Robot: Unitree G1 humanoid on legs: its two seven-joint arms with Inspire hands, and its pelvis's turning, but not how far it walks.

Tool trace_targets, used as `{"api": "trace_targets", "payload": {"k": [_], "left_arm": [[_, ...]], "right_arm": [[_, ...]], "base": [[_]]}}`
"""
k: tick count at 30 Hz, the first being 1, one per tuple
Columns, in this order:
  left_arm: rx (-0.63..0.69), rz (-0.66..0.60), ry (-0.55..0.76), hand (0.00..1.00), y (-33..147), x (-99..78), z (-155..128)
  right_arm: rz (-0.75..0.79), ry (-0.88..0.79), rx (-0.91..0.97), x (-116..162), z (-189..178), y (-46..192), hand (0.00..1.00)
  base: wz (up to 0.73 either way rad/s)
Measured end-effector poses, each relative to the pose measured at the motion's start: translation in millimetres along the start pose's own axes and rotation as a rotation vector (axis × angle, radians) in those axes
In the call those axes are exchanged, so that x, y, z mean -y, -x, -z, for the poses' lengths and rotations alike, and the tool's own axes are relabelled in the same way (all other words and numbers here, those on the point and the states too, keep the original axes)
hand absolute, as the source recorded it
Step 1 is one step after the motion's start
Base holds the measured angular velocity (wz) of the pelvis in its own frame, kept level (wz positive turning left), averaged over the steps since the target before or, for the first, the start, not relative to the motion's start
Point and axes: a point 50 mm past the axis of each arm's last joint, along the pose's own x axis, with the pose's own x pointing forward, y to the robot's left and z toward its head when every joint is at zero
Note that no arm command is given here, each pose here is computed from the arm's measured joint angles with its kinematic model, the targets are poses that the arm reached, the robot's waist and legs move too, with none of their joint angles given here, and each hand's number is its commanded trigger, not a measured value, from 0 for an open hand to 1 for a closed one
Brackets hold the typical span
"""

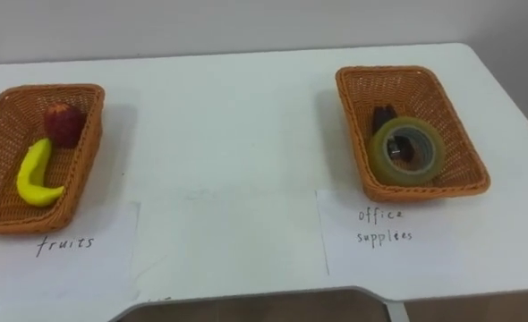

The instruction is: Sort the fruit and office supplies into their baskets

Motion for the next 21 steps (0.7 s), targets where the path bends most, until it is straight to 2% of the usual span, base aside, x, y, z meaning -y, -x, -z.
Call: {"api": "trace_targets", "payload": {"k": [7,21], "left_arm": [[0.017,0.026,-0.011,0.00,-0.7,7.5,-6.7],[0.009,0.028,0.013,0.00,-0.2,7.9,-4.4]], "right_arm": [[-0.120,0.089,-0.055,-19.0,9.2,-0.2,0.00],[-0.233,0.130,-0.148,-20.9,27.4,2.3,0.00]], "base": [[0.01],[0.04]]}}
